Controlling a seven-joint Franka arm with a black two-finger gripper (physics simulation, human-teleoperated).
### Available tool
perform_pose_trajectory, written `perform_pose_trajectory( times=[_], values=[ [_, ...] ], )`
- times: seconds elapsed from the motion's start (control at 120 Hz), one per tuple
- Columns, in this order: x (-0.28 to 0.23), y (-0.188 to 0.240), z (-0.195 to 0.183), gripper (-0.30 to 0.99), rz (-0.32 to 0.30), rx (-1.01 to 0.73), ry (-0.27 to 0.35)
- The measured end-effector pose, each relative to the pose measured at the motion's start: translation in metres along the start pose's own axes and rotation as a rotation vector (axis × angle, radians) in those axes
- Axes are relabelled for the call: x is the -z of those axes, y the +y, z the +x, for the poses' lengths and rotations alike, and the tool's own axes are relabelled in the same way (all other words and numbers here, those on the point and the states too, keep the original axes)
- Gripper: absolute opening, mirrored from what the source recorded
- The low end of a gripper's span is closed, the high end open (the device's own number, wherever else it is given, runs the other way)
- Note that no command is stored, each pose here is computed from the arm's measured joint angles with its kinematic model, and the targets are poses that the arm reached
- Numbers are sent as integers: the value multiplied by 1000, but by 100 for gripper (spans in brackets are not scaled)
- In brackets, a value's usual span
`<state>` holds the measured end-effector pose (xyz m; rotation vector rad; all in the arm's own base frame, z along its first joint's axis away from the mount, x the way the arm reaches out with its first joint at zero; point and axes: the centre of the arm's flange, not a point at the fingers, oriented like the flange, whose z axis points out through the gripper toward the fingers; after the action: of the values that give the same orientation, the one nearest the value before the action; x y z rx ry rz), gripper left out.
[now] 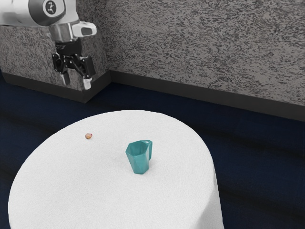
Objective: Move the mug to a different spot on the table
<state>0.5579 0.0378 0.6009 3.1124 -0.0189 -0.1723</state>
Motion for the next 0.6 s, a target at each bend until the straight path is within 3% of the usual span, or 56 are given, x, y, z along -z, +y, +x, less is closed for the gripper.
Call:
perform_pose_trajectory(
  times=[0.15,0.317,0.6],
  values=[
    [2,7,7,68,8,-9,50],
    [-14,5,30,68,15,4,60],
    [-105,91,93,68,38,-116,24]
  ],
)
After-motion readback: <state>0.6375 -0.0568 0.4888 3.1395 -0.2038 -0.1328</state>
